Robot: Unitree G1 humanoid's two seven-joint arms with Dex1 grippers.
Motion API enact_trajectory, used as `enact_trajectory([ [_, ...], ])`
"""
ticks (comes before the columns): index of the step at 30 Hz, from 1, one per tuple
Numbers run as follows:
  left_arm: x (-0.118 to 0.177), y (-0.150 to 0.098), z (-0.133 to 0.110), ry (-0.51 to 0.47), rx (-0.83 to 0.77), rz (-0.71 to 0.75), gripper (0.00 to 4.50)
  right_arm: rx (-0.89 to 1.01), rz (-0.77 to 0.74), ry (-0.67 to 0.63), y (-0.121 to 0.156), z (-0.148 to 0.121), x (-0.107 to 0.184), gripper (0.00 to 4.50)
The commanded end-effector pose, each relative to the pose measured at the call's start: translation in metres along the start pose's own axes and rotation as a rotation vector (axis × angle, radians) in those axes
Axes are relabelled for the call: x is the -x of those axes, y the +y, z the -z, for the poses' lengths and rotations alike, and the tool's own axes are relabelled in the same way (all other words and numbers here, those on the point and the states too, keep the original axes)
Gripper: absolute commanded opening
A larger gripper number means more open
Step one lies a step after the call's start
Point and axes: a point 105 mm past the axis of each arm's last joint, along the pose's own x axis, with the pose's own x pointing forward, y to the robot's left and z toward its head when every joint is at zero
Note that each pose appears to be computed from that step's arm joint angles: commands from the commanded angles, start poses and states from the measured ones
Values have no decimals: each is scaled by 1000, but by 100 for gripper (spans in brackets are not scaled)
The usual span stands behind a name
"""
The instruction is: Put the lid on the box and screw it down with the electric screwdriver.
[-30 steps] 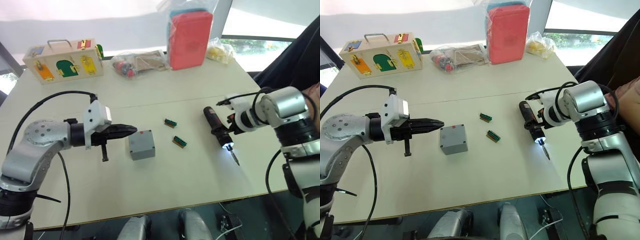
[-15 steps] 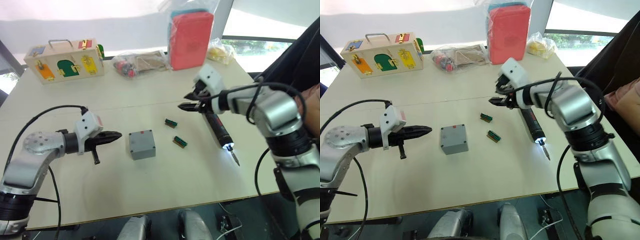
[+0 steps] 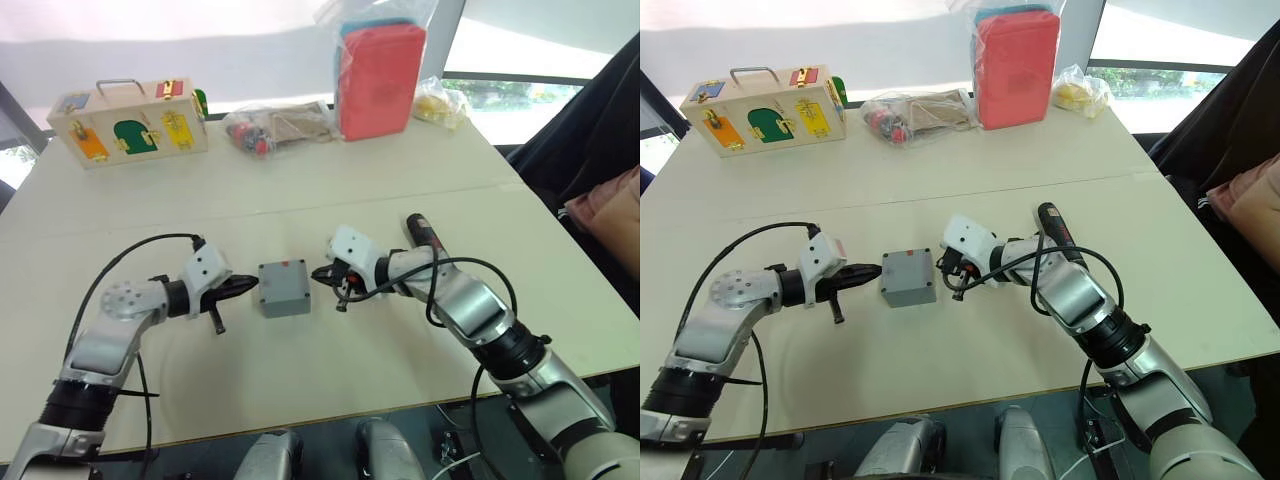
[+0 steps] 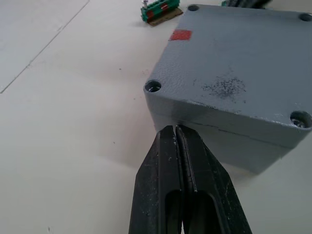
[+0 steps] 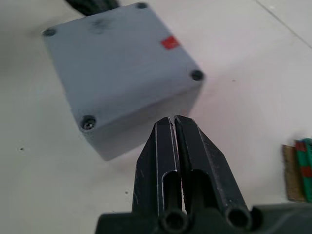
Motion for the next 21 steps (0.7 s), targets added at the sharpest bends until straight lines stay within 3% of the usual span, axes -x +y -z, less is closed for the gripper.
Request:
enact_trajectory([
  [1,-10,4,-12,-45,-47,-4,0,30,-48,-25,9,-9,-1,7],
  [12,-30,16,-14,-65,-63,-45,0,21,-122,-1,21,-13,9,7],
  [21,-2,24,-6,-20,-60,-32,0,82,0,39,-20,-12,35,7],
])
